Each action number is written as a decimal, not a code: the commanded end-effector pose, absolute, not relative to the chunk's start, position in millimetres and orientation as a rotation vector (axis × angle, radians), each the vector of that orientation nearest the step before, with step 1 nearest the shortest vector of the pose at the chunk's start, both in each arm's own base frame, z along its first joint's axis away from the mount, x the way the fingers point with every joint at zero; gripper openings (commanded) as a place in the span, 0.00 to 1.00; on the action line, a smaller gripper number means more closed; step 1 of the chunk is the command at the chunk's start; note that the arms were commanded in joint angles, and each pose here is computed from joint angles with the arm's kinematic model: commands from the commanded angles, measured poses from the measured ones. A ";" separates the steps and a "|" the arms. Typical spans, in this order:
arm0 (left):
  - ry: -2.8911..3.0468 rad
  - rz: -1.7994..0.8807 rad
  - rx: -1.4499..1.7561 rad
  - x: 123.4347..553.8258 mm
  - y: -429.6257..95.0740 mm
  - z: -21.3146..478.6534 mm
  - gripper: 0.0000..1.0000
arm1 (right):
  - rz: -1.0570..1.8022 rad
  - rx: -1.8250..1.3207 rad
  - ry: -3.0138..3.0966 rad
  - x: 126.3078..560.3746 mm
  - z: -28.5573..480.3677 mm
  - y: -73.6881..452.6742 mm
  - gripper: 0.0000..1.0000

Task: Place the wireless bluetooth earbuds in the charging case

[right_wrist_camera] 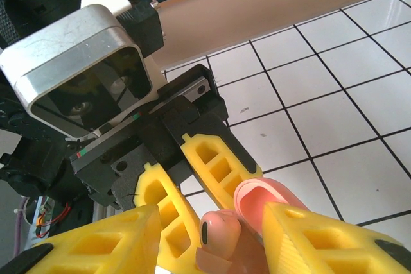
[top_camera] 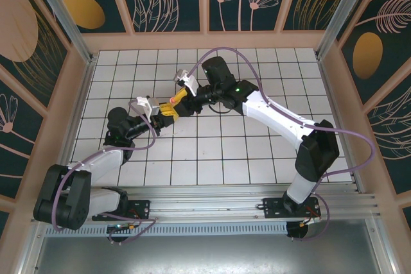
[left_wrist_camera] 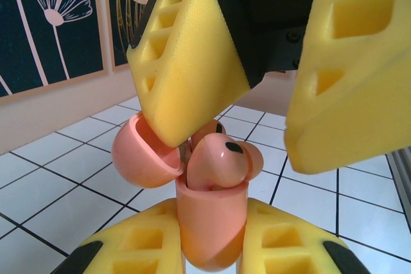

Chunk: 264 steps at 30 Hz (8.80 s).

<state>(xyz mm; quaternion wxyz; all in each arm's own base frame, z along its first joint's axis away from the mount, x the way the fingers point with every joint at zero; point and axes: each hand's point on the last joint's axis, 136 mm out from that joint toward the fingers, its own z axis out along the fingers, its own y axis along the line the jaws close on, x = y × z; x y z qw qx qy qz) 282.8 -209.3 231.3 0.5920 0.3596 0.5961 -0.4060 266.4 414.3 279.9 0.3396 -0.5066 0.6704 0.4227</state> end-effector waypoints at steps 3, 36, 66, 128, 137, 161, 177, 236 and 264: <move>1.259 -0.939 0.917 274.9 -217.8 256.0 0.09 | 1.068 -1.225 1.691 281.0 306.2 406.6 0.47; 1.329 -0.899 0.878 286.0 -214.2 247.5 0.08 | 0.979 -0.792 1.969 276.1 292.3 370.6 0.81; 1.314 -0.905 0.882 285.2 -214.9 250.0 0.07 | 0.993 -0.727 2.010 297.7 275.3 374.0 0.87; 1.530 -1.089 0.729 314.2 -225.0 239.2 0.04 | 1.284 -0.332 1.989 332.2 291.9 291.2 0.71; 1.937 -1.142 0.304 368.7 -251.7 179.6 0.01 | 1.107 0.358 2.139 360.6 217.2 189.9 0.73; 2.616 -1.349 -0.084 395.8 -403.6 54.3 0.04 | 0.968 0.543 2.061 326.7 206.1 145.4 0.71; 2.687 -1.269 -0.166 407.7 -423.5 31.8 0.20 | 0.999 0.543 2.058 323.1 201.9 147.7 0.70; 1.452 0.197 -0.375 268.8 42.5 168.2 0.99 | 0.116 0.088 1.635 356.4 151.2 -10.1 0.99; 1.648 0.061 -0.202 374.7 26.9 136.4 0.99 | 0.121 0.064 1.716 377.5 121.7 -4.3 0.99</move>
